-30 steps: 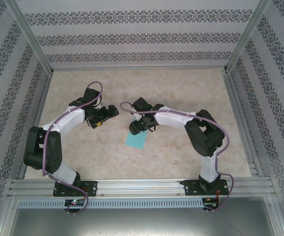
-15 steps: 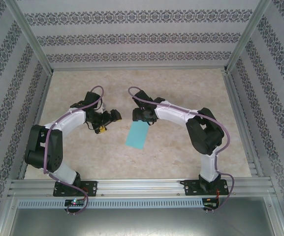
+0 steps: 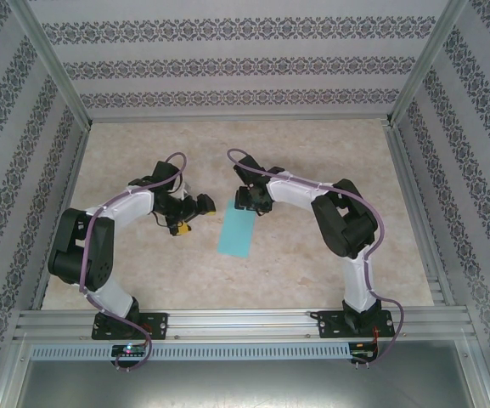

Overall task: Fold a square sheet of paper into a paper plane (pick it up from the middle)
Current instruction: Rotate the paper at the center of the table.

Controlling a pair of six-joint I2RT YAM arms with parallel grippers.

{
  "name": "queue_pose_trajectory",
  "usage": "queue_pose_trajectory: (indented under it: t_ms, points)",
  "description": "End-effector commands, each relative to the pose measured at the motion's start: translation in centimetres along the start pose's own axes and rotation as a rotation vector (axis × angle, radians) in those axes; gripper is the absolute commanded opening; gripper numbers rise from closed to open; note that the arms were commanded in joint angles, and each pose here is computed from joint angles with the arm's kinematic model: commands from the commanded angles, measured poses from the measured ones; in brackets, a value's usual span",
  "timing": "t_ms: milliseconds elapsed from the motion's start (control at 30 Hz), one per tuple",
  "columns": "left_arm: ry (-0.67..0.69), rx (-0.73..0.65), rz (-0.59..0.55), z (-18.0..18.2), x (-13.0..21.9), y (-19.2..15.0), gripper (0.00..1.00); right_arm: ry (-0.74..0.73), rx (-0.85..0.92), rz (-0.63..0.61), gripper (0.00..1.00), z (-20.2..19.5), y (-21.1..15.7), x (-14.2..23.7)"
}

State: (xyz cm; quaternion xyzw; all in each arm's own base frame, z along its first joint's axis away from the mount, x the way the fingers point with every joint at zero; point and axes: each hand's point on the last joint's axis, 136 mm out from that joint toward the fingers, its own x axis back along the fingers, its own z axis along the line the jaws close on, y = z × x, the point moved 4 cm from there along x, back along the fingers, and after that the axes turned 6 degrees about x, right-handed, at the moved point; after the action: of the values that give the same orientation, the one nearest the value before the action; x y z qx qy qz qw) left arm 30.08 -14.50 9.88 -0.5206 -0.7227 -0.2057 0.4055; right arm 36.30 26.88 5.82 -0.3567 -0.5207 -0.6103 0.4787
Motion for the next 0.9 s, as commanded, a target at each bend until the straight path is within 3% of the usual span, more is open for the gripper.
queue_pose_trajectory:
  t_ms: [0,233,367,500,867]
  points:
    - [-0.011,-0.021,0.029,-0.6,-0.3,-0.4,1.00,0.077,0.064,-0.004,0.55,1.4,1.0,-0.6]
    - [-0.003,-0.017,0.032,-0.6,-0.3,-0.8,1.00,0.024,0.092,-0.077,0.54,0.6,1.8,2.0]
    - [-0.005,-0.013,0.035,-0.6,-0.4,-1.1,1.00,0.092,0.089,-0.090,0.52,1.2,1.6,2.7]
    - [-0.005,-0.010,0.039,-0.7,-0.6,-1.5,1.00,0.137,0.080,-0.048,0.44,2.0,1.3,1.6]
    - [-0.010,0.011,0.095,-1.3,-2.1,-3.8,0.92,0.092,0.018,0.039,0.43,-0.6,0.3,-1.9]
